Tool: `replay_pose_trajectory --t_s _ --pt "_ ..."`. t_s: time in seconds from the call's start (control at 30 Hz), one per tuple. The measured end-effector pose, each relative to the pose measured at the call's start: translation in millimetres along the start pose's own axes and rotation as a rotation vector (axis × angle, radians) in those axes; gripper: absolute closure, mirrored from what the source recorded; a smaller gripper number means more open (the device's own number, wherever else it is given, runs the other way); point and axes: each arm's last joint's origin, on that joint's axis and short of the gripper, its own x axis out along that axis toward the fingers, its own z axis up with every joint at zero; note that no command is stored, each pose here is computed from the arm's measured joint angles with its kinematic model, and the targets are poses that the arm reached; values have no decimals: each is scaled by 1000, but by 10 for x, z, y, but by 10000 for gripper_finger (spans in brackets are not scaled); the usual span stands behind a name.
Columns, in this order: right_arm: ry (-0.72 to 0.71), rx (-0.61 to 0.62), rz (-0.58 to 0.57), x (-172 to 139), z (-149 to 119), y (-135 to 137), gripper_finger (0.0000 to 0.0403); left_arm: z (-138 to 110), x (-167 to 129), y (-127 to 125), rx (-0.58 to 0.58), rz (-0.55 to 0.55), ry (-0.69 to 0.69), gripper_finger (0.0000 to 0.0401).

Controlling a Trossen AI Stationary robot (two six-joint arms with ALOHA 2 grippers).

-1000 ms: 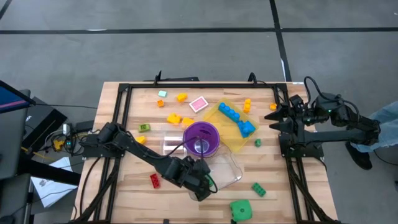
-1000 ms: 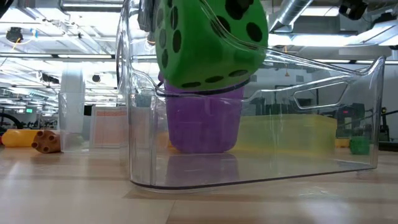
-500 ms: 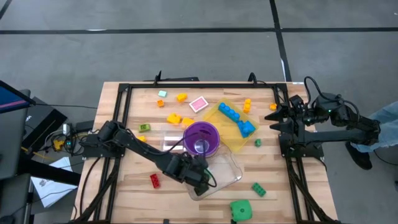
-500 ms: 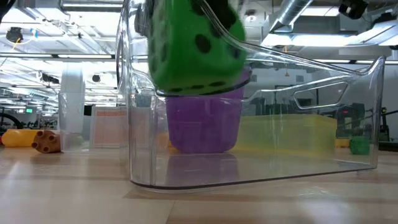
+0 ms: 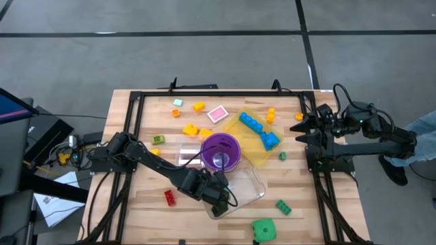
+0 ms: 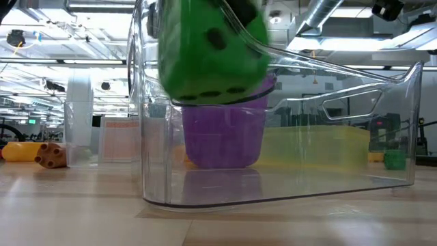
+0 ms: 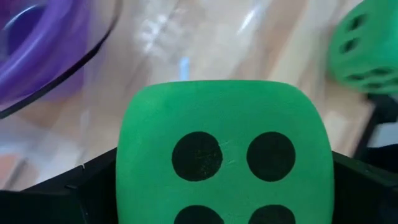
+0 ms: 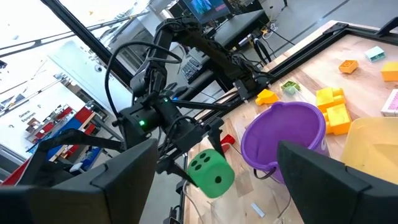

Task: Pick & Place Toys
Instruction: Put the green dice into the transparent bin

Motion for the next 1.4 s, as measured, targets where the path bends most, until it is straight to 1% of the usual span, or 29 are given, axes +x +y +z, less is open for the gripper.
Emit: replay_pose_trajectory --t_s 0.1,0.13,0.23,0.3,0.37,0.6,0.73,0.8,0.87,1.0,1.1,1.17,1.3,1.4 --pt "0 0 0 0 0 0 82 1 -17 25 -12 17 9 1" --pt "0 0 0 0 0 0 82 12 -11 28 -32 15 3 1" --pt "0 0 0 0 0 0 82 21 -13 24 -35 8 0 1" --pt "1 0 0 0 0 0 82 33 -5 42 -69 20 -4 1" --pt "1 0 1 0 0 0 82 50 -3 32 -90 4 -14 1" --pt "7 1 -4 0 -7 -4 82 68 3 54 -70 7 -4 1" --pt "9 2 -4 0 -8 -5 82 133 20 75 -88 -25 2 1" --pt "10 2 -2 0 -8 -5 82 141 25 84 -64 -41 27 1" --pt "14 5 -1 0 -10 -5 82 162 32 98 -72 -49 35 1" --pt "17 8 -1 0 -13 -6 82 142 34 110 -39 -35 52 1" --pt "15 13 2 1 -10 -4 82 168 39 96 -45 -51 28 1" --pt "25 29 18 1 -12 3 82 156 35 92 -1 -31 10 1" --pt "121 59 42 94 -87 -26 82 195 31 32 45 -83 -43 1" --pt "193 63 42 226 -145 -45 83 204 28 18 66 -86 -66 1"
